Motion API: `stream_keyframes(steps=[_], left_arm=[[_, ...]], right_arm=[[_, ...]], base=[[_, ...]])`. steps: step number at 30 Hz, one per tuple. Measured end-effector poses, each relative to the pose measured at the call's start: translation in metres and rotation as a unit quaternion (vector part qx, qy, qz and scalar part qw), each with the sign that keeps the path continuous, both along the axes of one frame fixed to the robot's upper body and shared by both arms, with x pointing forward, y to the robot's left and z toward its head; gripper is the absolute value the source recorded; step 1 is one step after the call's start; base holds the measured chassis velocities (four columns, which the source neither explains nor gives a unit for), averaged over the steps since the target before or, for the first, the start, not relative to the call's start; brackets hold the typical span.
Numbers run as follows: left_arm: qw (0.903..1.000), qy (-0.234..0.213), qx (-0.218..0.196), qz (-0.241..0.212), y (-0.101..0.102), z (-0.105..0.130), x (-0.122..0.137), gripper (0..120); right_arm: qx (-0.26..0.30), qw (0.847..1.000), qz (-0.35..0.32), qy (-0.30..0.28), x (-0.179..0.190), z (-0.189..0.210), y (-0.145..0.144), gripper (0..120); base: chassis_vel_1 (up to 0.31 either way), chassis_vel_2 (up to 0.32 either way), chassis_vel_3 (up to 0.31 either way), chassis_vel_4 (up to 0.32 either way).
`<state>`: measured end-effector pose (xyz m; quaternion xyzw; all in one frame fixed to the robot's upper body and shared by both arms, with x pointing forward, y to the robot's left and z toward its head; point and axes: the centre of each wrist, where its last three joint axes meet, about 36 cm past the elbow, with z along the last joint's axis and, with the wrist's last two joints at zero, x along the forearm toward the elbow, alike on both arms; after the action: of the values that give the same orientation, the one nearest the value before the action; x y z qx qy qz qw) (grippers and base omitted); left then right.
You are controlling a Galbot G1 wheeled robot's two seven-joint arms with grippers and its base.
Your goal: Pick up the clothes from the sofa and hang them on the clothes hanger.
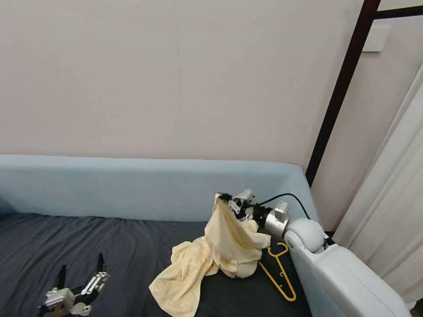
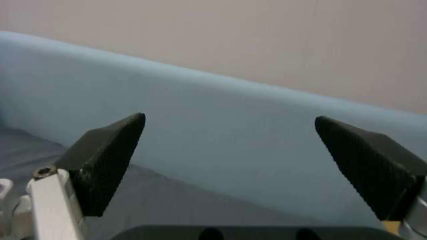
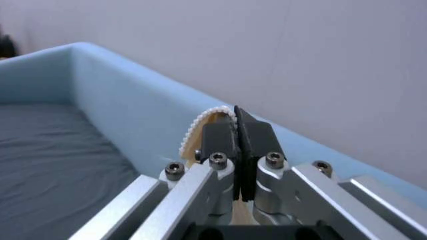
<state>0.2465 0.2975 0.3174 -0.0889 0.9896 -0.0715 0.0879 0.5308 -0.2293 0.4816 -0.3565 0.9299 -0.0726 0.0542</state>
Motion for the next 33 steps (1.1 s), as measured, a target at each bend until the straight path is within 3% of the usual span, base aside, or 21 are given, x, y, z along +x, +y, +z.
stream_keyframes(steps=[6, 12, 15, 16, 20, 22, 30, 33], left_arm=[[0.9979, 0.017, 0.033, -0.054, 0.012, -0.02, 0.01, 100], [0.9963, 0.012, 0.048, -0.07, 0.021, -0.025, 0.013, 100], [0.9963, 0.004, 0.051, -0.069, 0.023, -0.023, 0.014, 100], [0.9963, 0.004, 0.051, -0.069, 0.023, -0.023, 0.014, 100], [0.9974, -0.016, 0.047, -0.052, 0.02, -0.013, 0.021, 100], [0.9975, -0.018, 0.046, -0.05, 0.02, -0.011, 0.021, 100], [0.9977, -0.041, 0.043, -0.031, 0.02, 0.007, 0.029, 100], [0.9979, -0.042, 0.043, -0.024, 0.022, 0.009, 0.029, 100]], right_arm=[[0.047, 0.998, -0.045, 0.001, -0.024, 0.007, 0.002, 0], [0.097, 0.994, -0.048, -0.011, -0.024, 0.033, 0.007, 0], [0.137, 0.989, -0.055, -0.034, -0.006, 0.081, 0.009, 0], [0.137, 0.989, -0.055, -0.034, -0.006, 0.081, 0.009, 0], [0.155, 0.983, -0.059, -0.085, 0.035, 0.173, 0.016, 0], [0.155, 0.982, -0.059, -0.09, 0.04, 0.183, 0.018, 0], [0.18, 0.964, -0.109, -0.16, 0.109, 0.301, 0.076, 0], [0.195, 0.958, -0.113, -0.176, 0.114, 0.334, 0.09, 0]], base=[[0.0, 0.0, 0.0, 0.0], [0.0, 0.0, 0.0, 0.0], [0.0, 0.0, 0.0, 0.0], [0.0, 0.0, 0.0, 0.0], [0.0, 0.0, 0.0, 0.0], [0.0, 0.0, 0.0, 0.0], [0.0, 0.0, 0.0, 0.0], [0.0, 0.0, 0.0, 0.0]])
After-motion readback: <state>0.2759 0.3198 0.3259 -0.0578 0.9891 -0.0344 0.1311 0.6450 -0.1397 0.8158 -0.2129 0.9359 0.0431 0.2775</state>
